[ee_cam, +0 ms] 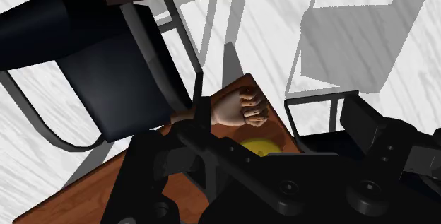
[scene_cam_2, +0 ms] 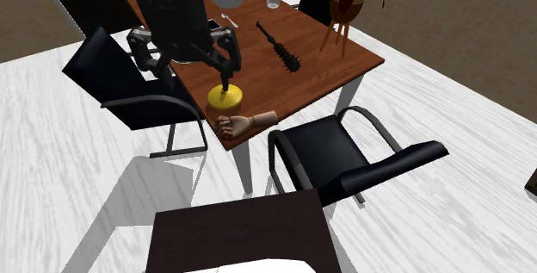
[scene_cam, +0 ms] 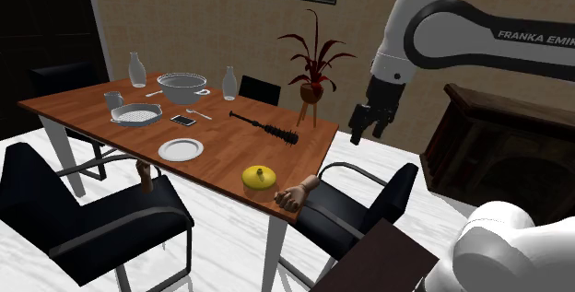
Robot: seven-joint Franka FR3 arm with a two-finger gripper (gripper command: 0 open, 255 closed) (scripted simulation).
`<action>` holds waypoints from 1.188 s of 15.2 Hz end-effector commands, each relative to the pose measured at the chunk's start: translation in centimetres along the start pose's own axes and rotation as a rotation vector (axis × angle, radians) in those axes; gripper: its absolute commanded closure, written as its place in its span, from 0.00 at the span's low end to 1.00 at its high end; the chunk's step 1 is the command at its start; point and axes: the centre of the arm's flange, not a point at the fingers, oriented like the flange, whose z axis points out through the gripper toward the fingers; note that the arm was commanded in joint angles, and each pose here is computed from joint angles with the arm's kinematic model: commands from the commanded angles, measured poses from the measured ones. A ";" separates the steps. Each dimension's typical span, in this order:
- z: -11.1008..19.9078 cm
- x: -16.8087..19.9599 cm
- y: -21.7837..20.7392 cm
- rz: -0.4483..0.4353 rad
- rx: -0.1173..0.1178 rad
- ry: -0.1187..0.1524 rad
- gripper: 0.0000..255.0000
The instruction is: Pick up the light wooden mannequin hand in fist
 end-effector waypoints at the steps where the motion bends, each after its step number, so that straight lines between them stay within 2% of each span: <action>1: 0.0 0.0 0.0 0.000 0.000 0.000 0.00; 9: 8.6 6.3 -0.5 0.275 0.018 -0.015 0.00; 18: 18.3 13.1 0.9 0.584 0.039 -0.031 0.00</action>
